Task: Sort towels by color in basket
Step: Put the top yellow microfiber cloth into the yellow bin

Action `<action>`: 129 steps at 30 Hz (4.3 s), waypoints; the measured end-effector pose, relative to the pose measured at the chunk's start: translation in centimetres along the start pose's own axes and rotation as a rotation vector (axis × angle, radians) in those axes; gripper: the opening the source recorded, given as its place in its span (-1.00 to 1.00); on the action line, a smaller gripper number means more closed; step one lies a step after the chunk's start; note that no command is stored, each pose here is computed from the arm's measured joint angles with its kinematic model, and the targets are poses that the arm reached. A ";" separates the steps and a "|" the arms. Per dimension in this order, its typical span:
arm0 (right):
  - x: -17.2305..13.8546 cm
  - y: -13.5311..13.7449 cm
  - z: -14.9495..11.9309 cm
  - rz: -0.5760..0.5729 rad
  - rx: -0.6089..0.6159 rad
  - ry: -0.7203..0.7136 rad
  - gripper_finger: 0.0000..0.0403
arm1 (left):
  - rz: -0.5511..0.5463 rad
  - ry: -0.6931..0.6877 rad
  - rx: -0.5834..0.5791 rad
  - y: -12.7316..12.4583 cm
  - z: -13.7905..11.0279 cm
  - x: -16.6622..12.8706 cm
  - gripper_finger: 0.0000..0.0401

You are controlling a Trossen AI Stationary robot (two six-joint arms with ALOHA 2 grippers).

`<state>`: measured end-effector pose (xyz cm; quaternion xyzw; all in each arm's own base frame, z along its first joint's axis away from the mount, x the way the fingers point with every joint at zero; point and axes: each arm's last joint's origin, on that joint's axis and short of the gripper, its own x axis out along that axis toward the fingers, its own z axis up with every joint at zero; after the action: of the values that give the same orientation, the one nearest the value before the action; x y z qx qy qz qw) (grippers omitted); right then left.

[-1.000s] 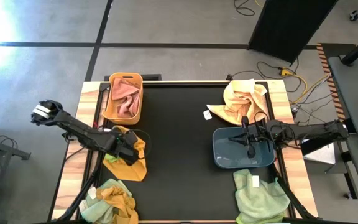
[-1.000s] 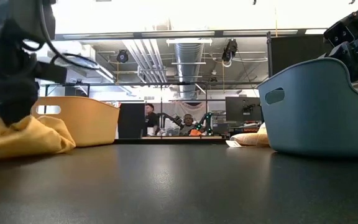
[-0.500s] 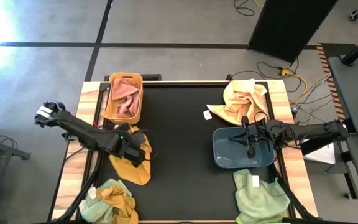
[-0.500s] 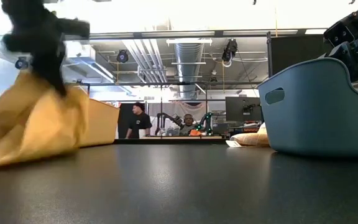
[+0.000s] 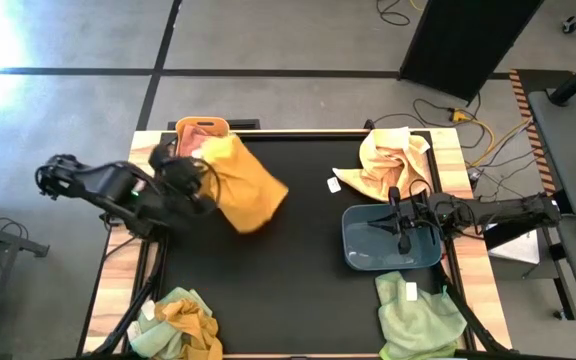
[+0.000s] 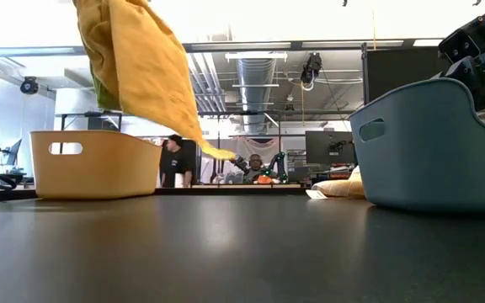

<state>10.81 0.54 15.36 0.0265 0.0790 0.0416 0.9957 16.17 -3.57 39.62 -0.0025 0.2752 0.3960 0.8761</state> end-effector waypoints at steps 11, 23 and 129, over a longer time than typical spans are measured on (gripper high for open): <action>0.0 0.0 0.0 0.000 0.000 0.000 -0.94 | -0.334 0.306 -0.022 -0.4 -2.3 -0.2 -1.00; 0.0 0.0 0.0 0.000 0.000 0.000 -0.94 | -0.417 0.548 0.019 -2.4 -5.3 1.1 -1.00; 0.0 0.0 0.0 0.000 0.000 0.000 -0.94 | 0.786 0.326 -0.217 13.1 -2.0 4.8 -1.00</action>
<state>10.81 0.54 15.36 0.0265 0.0790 0.0416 0.9957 8.66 8.29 38.43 -0.0519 0.3469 0.7203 0.5985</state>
